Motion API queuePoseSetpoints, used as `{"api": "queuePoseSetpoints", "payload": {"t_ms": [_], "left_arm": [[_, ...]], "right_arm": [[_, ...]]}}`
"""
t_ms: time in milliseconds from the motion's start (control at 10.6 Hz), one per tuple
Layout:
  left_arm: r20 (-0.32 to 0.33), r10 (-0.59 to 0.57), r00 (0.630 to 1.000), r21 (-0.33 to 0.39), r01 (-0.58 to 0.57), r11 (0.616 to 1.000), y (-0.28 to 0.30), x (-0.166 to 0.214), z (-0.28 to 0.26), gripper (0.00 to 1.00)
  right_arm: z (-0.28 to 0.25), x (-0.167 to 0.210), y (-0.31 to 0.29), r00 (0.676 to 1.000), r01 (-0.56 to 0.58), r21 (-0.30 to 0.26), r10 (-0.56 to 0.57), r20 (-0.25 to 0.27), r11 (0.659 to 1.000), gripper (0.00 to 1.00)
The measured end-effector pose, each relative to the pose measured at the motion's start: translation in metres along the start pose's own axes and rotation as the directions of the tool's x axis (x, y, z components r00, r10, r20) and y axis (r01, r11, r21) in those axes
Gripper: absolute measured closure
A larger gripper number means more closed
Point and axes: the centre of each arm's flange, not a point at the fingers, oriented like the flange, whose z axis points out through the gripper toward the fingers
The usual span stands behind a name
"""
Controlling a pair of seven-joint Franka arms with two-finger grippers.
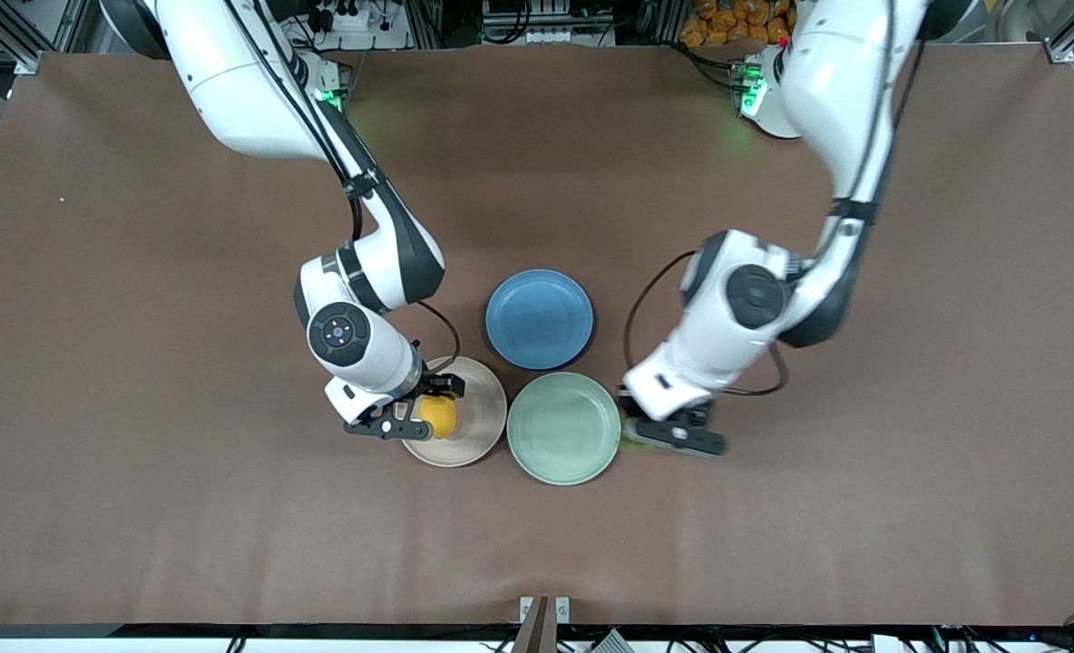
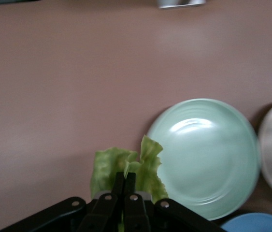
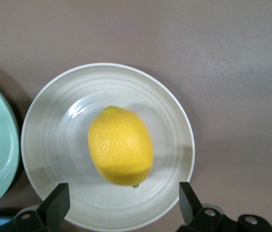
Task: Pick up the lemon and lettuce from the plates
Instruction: 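Carry the lettuce off the plate while the right gripper grasps the lemon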
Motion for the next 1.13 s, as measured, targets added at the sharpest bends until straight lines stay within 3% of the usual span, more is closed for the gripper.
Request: {"api": "queuePoseSetpoints", "payload": {"t_ms": [658, 846, 1128], "left_arm": [[0.136, -0.150, 0.979, 0.097, 0.137, 0.986, -0.240, -0.021, 0.032, 0.98], [0.155, -0.139, 0.978, 0.131, 0.119, 0.984, -0.269, -0.029, 0.039, 0.98], [0.185, -0.127, 0.975, 0.129, 0.104, 0.986, -0.262, -0.037, 0.055, 0.78]], "right_arm": [[0.051, 0.008, 0.001, 0.998, -0.003, 0.021, 0.005, -0.064, 1.000, 0.00], [0.057, 0.008, -0.001, 0.997, 0.000, 0.023, 0.002, -0.072, 1.000, 0.00], [0.068, 0.008, -0.002, 0.996, 0.003, 0.027, -0.001, -0.084, 1.000, 0.00]]}}
